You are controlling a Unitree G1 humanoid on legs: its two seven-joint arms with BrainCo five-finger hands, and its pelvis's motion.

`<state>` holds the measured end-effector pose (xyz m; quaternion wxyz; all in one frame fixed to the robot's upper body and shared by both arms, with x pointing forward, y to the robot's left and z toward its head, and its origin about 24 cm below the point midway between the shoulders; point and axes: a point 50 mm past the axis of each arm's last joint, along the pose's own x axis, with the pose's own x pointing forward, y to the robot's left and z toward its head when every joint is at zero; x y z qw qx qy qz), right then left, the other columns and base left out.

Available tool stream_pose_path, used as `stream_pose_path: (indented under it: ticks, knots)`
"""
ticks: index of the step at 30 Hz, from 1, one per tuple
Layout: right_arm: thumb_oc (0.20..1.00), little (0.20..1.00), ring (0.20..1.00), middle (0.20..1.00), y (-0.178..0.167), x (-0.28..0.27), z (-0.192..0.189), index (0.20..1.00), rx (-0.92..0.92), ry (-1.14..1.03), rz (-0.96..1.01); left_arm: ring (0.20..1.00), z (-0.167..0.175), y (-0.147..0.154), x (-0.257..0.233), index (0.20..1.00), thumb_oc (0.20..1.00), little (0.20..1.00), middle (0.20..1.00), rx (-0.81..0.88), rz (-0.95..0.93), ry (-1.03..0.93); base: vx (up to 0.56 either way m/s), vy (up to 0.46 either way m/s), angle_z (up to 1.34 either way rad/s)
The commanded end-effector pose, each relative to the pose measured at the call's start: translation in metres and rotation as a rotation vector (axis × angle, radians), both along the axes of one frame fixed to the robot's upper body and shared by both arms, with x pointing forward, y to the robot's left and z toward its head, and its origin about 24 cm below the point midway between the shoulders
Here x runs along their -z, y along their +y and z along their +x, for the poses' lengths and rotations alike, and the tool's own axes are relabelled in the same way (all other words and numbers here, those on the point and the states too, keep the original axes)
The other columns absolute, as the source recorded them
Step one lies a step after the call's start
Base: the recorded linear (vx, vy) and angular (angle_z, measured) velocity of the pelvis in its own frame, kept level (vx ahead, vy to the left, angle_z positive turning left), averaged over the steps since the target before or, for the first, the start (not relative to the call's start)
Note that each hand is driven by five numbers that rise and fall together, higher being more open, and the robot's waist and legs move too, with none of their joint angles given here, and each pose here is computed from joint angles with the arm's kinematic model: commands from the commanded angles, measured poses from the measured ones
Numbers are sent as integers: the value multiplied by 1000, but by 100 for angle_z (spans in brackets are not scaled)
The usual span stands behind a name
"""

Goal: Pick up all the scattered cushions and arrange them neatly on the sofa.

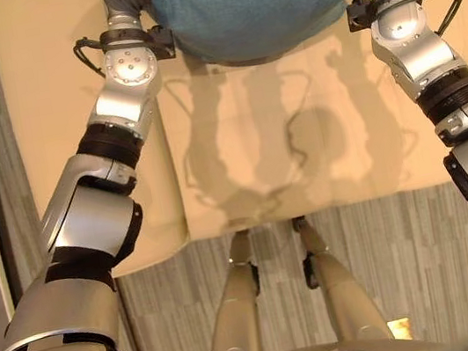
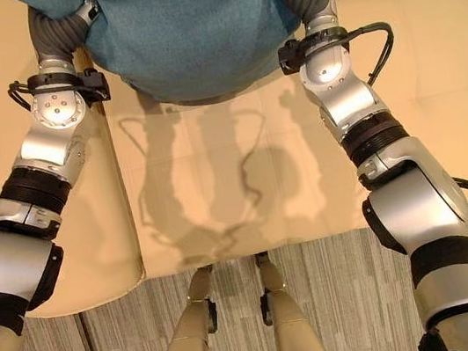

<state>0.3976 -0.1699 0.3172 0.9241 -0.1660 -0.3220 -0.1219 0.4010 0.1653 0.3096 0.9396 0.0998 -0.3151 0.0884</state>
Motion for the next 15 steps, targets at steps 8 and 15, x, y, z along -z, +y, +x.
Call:
stream_pose_path:
  ticks: [8,15]
  knots:
    - [200,200,200,200,40,8,0,200,-126,-15,-35,200,-5,-36,-14,200,200,200,200,104,67,-73,0,0,0]
    - [200,200,200,200,41,7,-4,200,-121,-46,-49,200,-10,-41,-12,200,200,200,200,136,40,-105,2,0,-1]
